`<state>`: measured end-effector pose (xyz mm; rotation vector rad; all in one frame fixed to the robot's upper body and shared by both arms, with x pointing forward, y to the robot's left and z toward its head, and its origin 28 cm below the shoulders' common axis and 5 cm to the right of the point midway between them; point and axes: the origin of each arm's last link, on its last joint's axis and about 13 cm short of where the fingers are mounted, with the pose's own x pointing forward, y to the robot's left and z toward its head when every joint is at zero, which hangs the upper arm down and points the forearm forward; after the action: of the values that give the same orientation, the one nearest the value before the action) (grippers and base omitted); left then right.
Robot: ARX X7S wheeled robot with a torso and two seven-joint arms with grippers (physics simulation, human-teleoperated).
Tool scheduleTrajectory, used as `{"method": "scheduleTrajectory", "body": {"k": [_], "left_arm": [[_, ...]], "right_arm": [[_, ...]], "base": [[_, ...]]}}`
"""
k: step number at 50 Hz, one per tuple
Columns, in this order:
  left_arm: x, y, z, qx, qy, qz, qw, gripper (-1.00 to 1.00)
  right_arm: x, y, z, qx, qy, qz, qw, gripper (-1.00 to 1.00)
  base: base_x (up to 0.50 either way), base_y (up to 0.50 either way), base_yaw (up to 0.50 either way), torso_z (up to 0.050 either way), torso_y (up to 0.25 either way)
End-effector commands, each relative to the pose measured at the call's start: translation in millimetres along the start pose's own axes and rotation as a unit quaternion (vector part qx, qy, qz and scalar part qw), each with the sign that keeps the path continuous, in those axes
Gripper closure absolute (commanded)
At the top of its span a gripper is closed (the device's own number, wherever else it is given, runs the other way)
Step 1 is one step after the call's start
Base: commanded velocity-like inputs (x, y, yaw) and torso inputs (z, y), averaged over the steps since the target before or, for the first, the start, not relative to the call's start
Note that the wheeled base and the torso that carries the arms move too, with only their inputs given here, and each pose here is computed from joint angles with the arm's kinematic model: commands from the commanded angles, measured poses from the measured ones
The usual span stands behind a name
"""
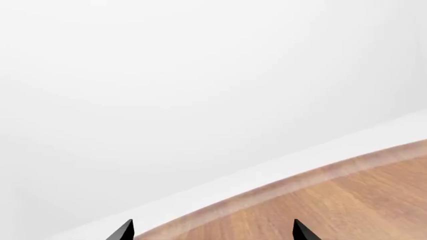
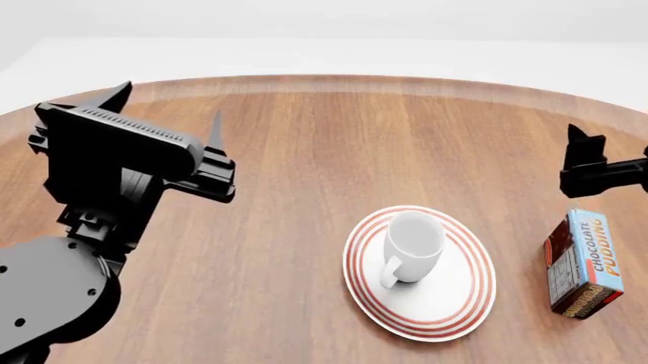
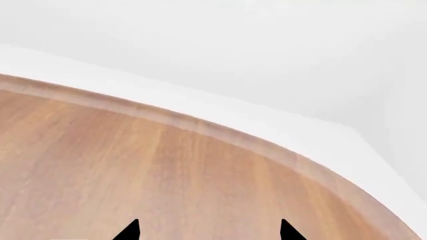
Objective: Pick up the white mug and put it on the plate, and put the chocolate pudding to the right of the plate.
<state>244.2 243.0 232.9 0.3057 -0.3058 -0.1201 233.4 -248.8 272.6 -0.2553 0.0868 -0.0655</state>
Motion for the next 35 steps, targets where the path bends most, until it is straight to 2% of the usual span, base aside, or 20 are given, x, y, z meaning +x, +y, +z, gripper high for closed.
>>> {"method": "scheduleTrajectory", "body": {"k": [1, 7, 12, 21, 24, 27, 31, 35], "left_arm": [[2, -1.5, 5, -0.008, -0.017, -0.005, 1.0, -1.0], [-3, -0.8, 5, -0.007, -0.019, 0.002, 1.0, -1.0], [-8, 1.4, 8, -0.011, -0.025, 0.012, 1.0, -1.0], [-19, 5.6, 17, -0.014, -0.046, 0.037, 0.998, -1.0], [-23, 5.5, 19, 0.001, -0.054, 0.049, 0.997, -1.0], [-30, 6.1, 27, -0.002, -0.069, 0.054, 0.996, -1.0], [-36, 4.9, 33, 0.021, -0.089, 0.073, 0.993, -1.0], [-43, 5.3, 39, 0.021, -0.101, 0.085, 0.991, -1.0]], "right_arm": [[-25, 14.6, 12, 0.011, -0.079, 0.023, 0.997, -1.0], [-36, 23.7, 10, 0.013, -0.108, 0.031, 0.994, -1.0], [-44, 31.0, 10, 0.033, -0.144, 0.04, 0.988, -1.0], [-42, 45.5, 3, 0.058, -0.184, 0.053, 0.98, -1.0], [-40, 49.4, 1, 0.075, -0.191, 0.067, 0.976, -1.0], [-40, 54.2, -1, 0.084, -0.201, 0.07, 0.973, -1.0], [-38, 61.2, -3, 0.091, -0.213, 0.068, 0.97, -1.0], [-41, 70.3, -7, 0.116, -0.231, 0.078, 0.963, -1.0]], "base": [[0.0, 0.0, 0.0, 0.0, 0.0], [0.0, 0.0, 0.0, 0.0, 0.0], [0.0, 0.0, 0.0, 0.0, 0.0], [0.0, 0.0, 0.0, 0.0, 0.0], [0.0, 0.0, 0.0, 0.0, 0.0], [0.0, 0.0, 0.0, 0.0, 0.0], [0.0, 0.0, 0.0, 0.0, 0.0], [0.0, 0.0, 0.0, 0.0, 0.0]]}}
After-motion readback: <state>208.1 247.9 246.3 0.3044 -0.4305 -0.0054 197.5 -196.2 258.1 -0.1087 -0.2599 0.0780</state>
